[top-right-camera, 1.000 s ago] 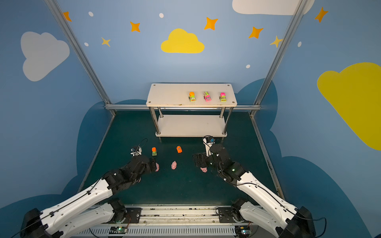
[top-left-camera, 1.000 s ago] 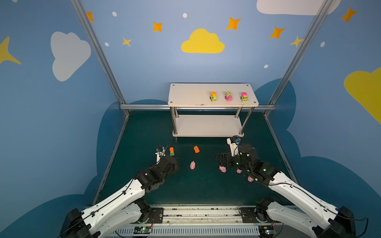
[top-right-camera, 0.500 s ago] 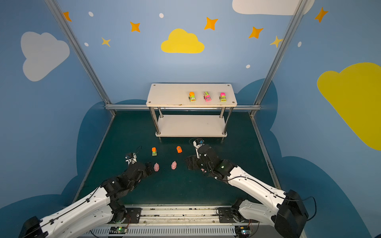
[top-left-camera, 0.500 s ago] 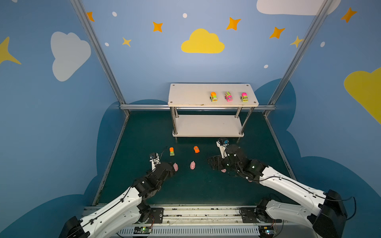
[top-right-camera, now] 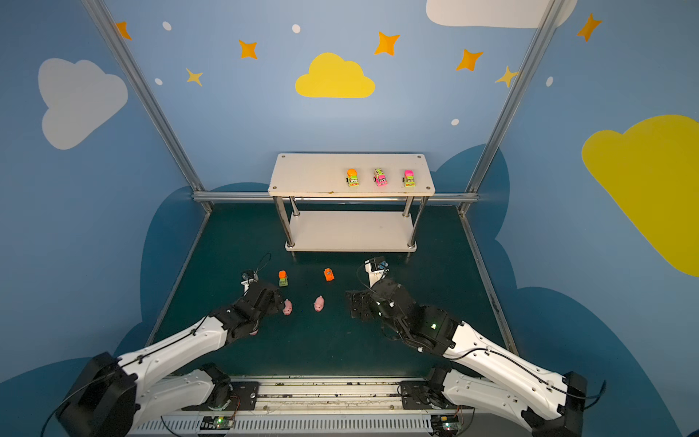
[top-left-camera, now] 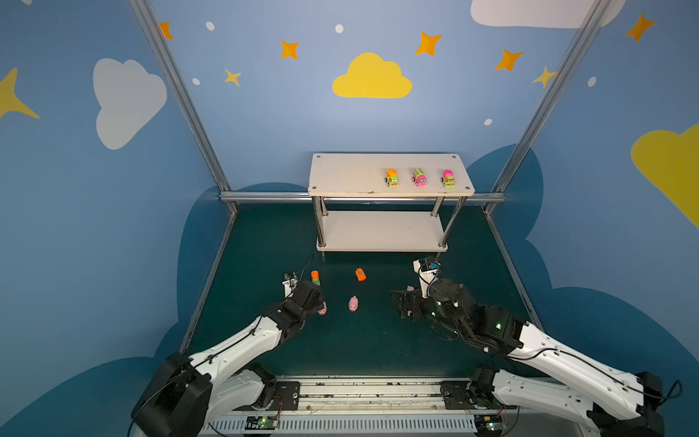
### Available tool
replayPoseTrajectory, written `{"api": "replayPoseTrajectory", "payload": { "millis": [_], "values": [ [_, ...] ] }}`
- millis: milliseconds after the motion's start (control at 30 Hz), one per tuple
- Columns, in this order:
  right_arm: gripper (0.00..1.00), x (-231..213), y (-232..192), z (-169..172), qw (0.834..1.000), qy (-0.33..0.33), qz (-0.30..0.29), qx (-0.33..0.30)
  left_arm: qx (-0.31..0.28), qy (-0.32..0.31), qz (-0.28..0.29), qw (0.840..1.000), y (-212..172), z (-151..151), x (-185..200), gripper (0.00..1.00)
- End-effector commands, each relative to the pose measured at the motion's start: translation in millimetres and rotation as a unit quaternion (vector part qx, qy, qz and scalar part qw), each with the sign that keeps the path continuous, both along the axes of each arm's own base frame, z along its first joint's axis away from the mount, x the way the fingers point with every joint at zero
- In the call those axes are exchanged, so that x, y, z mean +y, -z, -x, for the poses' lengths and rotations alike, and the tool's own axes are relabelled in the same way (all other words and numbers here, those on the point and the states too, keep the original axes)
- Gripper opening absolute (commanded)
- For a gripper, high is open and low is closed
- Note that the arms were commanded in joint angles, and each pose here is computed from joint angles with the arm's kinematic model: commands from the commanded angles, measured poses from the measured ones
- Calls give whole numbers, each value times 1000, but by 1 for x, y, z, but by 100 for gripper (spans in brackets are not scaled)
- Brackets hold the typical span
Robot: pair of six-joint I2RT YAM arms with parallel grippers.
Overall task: Place and organize the plastic toys onto the shelf
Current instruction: 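Lower the left gripper and grasp the second orange-topped green truck, then lift the held truck with the left gripper toward the top shelf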
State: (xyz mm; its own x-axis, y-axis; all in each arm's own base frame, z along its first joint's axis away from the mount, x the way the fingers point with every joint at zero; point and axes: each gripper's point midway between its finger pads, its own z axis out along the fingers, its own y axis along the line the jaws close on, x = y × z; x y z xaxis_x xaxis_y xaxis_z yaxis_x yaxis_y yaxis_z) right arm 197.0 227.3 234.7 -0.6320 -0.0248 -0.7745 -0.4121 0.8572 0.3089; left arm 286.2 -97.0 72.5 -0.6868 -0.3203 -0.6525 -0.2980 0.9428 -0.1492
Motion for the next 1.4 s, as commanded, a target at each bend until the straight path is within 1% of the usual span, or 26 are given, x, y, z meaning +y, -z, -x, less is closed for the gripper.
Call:
{"api": "replayPoseTrajectory", "payload": {
  "millis": [0,133,200,467,767,1033,1367],
  "values": [
    [84,-13,9,-2,1000,12,23,2,5,13,-12,1000,-7,-24,-15,89],
    [84,-10,16,0,1000,-3,-11,20,17,14,-37,999,-5,-42,-22,86],
    [84,-8,22,1,999,-8,-24,30,17,11,-40,999,-4,-49,-23,84],
    [84,-14,28,-10,999,-4,-20,41,32,6,-38,999,12,-68,-25,73],
    [84,-14,39,-14,998,3,-30,62,45,8,-27,999,31,-78,-22,66],
    [84,-6,47,-17,997,3,-34,76,52,15,-28,998,40,-85,-19,64],
    [84,5,46,-21,995,-5,-40,90,67,27,-33,997,51,-89,-18,56]
  ]
}}
